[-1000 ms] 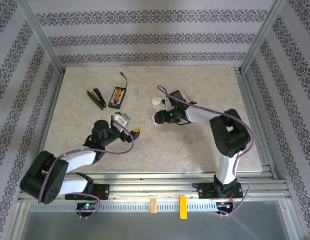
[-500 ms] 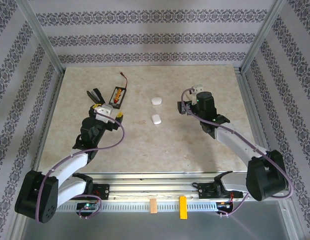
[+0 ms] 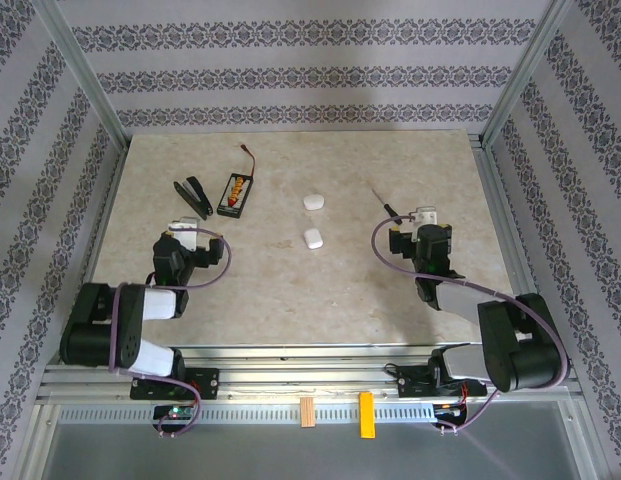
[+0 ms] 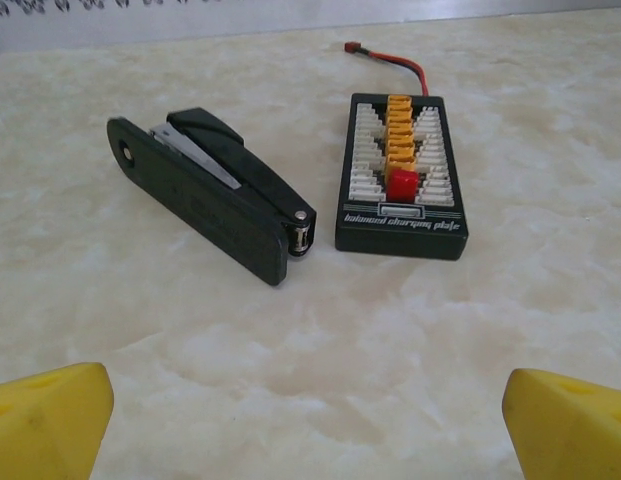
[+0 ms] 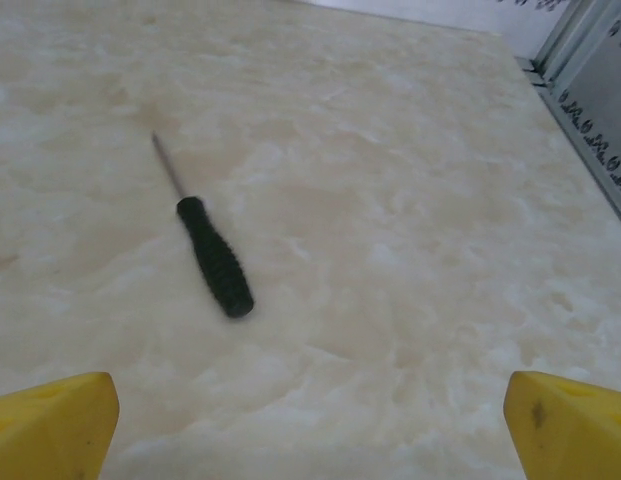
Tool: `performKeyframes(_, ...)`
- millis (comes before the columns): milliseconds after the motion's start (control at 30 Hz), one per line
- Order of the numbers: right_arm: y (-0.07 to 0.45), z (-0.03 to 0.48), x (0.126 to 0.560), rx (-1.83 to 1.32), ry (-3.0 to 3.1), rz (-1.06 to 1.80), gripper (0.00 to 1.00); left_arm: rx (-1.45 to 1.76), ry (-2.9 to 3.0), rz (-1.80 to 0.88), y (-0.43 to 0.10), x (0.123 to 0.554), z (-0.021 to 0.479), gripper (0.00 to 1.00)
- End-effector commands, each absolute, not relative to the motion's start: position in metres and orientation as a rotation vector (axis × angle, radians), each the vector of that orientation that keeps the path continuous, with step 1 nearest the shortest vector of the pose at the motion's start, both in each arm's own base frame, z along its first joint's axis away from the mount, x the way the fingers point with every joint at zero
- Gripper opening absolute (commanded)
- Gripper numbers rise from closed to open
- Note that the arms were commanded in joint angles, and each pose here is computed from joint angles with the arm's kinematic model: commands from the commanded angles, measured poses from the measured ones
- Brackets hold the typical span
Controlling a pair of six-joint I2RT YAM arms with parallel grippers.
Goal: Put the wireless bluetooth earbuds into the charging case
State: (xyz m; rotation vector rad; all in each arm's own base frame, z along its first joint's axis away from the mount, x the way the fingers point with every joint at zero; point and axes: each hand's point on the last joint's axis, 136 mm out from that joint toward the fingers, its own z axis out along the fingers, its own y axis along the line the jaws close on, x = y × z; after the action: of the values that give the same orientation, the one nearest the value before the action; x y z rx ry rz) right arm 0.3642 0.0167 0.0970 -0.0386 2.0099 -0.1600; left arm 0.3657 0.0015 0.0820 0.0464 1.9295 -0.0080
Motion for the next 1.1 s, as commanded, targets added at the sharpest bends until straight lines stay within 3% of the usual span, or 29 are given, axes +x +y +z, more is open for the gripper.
performKeyframes(0, 0.017, 0.133, 0.382, -0.029, 1.840, -0.106, 0.98, 0.025, 1.826, -0.068, 0.001, 0.386, 0.103, 0.99)
performKeyframes(267, -0.001, 0.105, 0.397, 0.057, 1.859, -0.036, 0.98, 0.006, 1.919, -0.055, 0.004, 0.400, 0.087, 0.99)
performKeyframes(1067, 0.000, 0.107, 0.399, 0.047, 1.858, -0.011, 0.98, 0.033, 1.914, -0.066, 0.000, 0.400, 0.087, 0.99)
